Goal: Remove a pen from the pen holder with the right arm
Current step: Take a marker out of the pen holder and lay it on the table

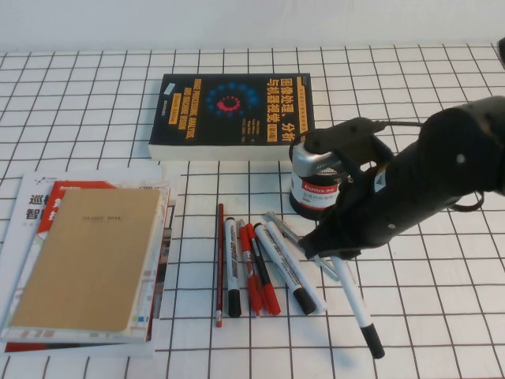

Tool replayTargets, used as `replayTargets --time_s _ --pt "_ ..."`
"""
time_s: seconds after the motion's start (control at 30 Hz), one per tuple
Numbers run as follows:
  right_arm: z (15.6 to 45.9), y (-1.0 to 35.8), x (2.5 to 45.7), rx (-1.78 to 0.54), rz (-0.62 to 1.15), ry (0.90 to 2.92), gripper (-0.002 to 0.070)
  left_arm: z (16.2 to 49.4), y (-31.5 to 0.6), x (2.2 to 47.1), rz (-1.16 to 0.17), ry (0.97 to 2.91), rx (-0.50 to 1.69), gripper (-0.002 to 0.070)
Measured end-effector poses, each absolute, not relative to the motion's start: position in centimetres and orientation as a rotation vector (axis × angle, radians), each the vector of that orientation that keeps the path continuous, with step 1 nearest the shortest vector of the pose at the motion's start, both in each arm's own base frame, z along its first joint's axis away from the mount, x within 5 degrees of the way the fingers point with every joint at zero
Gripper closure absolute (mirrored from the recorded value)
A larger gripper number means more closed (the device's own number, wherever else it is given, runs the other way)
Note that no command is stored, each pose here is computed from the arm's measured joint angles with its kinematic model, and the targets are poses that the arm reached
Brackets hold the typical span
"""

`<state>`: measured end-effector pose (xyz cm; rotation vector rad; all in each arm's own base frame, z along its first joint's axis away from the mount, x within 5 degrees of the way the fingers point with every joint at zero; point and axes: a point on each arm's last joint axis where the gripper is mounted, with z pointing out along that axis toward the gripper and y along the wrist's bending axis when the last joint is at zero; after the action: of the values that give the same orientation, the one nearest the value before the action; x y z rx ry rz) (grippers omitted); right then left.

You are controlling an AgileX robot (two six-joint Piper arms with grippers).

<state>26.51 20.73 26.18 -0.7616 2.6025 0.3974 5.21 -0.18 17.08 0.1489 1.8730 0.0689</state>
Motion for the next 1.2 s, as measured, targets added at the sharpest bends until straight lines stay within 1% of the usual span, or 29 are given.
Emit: replayTargets --time_s 0.23,0.4,0.63,1.03,1.2 --pt "23.8 21.7 28.1 -0.778 0.378 2.573 0.054 17.1 -0.2 5.2 0.069 1.873 0.149 0.0679" --pt "23.4 22.4 29.1 -0.8 0.373 2.539 0.054 17.1 -0.2 5.2 0.069 1.873 0.149 0.0679" --pt "23.6 24.0 31.3 -0.851 0.366 2.477 0.054 17.1 -0.2 5.2 0.069 1.873 0.149 0.0679" --pt "21.0 26.5 34.9 -0.884 0.336 2.485 0.0541 17.1 -0.2 5.2 0.069 1.873 0.149 0.0679" --pt "20.8 26.9 35.5 -0.881 0.337 2.472 0.0542 17.1 -0.2 5.2 0.069 1.873 0.149 0.0679"
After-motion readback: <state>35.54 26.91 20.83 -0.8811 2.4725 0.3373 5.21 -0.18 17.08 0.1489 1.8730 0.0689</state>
